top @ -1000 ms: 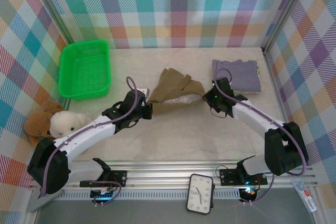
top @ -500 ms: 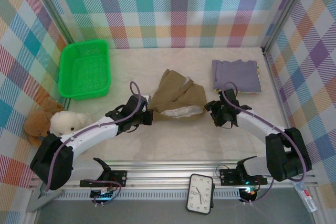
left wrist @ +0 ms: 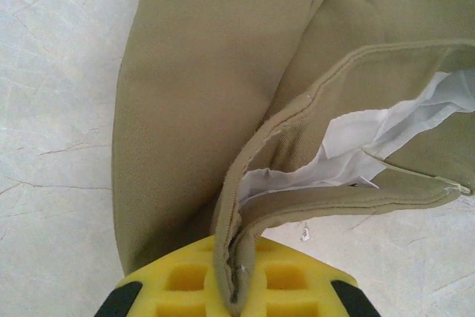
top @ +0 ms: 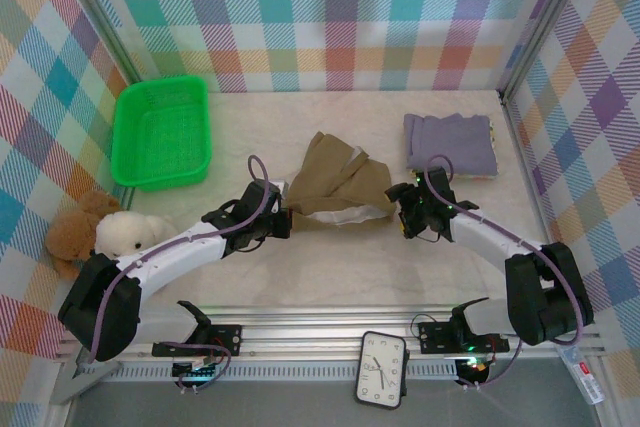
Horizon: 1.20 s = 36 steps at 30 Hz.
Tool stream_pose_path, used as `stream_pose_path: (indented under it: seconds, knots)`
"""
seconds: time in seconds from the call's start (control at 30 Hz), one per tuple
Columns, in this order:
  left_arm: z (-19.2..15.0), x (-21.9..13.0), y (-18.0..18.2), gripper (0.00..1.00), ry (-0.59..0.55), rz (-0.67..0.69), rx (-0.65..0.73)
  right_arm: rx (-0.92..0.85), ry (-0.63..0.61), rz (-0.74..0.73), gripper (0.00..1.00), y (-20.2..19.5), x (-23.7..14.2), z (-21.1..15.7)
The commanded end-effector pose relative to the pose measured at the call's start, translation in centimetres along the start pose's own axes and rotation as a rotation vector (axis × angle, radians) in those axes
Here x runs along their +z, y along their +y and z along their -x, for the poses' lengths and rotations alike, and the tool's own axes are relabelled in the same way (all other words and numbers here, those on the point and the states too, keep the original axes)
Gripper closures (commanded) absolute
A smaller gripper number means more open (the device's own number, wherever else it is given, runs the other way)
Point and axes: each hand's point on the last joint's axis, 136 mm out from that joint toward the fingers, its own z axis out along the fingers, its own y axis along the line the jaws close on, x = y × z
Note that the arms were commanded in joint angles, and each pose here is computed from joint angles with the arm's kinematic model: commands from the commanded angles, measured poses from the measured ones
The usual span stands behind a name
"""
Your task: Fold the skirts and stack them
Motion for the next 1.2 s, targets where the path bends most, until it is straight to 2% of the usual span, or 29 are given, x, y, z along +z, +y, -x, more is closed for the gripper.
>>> stream_pose_path:
  seconds: [0.0,0.17,0.27,0.4,0.57,0.7,0.9,1.03,1.17]
  knots:
    - [0.2,0.1,-0.1,1.00,-0.006,-0.005,-0.016,0.064,0.012,0.049,0.22,1.2,0.5,0.2]
    - [0.1,0.1,-0.1,1.00,-0.003,-0.004,-0.019,0.102,0.030,0.031,0.24,0.1,1.4,-0.1]
    - [0.2,0.1,-0.1,1.00,-0.008,-0.003,-0.020,0.131,0.027,0.029,0.31,-0.8,1.7,-0.3]
    - [0.3,0.1,0.1,1.00,-0.012,0.006,-0.023,0.131,0.031,0.033,0.50,-1.1,1.8,-0.5]
    - [0.5,0.0,0.2,1.00,-0.019,0.015,-0.031,0.116,0.009,0.063,0.84,-0.7,0.9,-0.3]
    - [1.8,-1.0,0.1,1.00,-0.054,0.024,-0.039,0.101,-0.036,0.105,1.00,0.5,-0.6,0.2]
    - [7.8,-6.5,-0.6,1.00,-0.214,0.013,-0.053,0.006,-0.192,0.229,1.00,5.2,-6.8,2.0]
    - [14.0,-11.6,-1.8,1.00,-0.390,-0.001,-0.030,-0.078,-0.316,0.339,1.00,9.4,-12.8,3.0]
    - [20.2,-17.4,-4.3,1.00,-0.537,-0.024,0.025,-0.131,-0.387,0.484,1.00,13.8,-17.7,3.2]
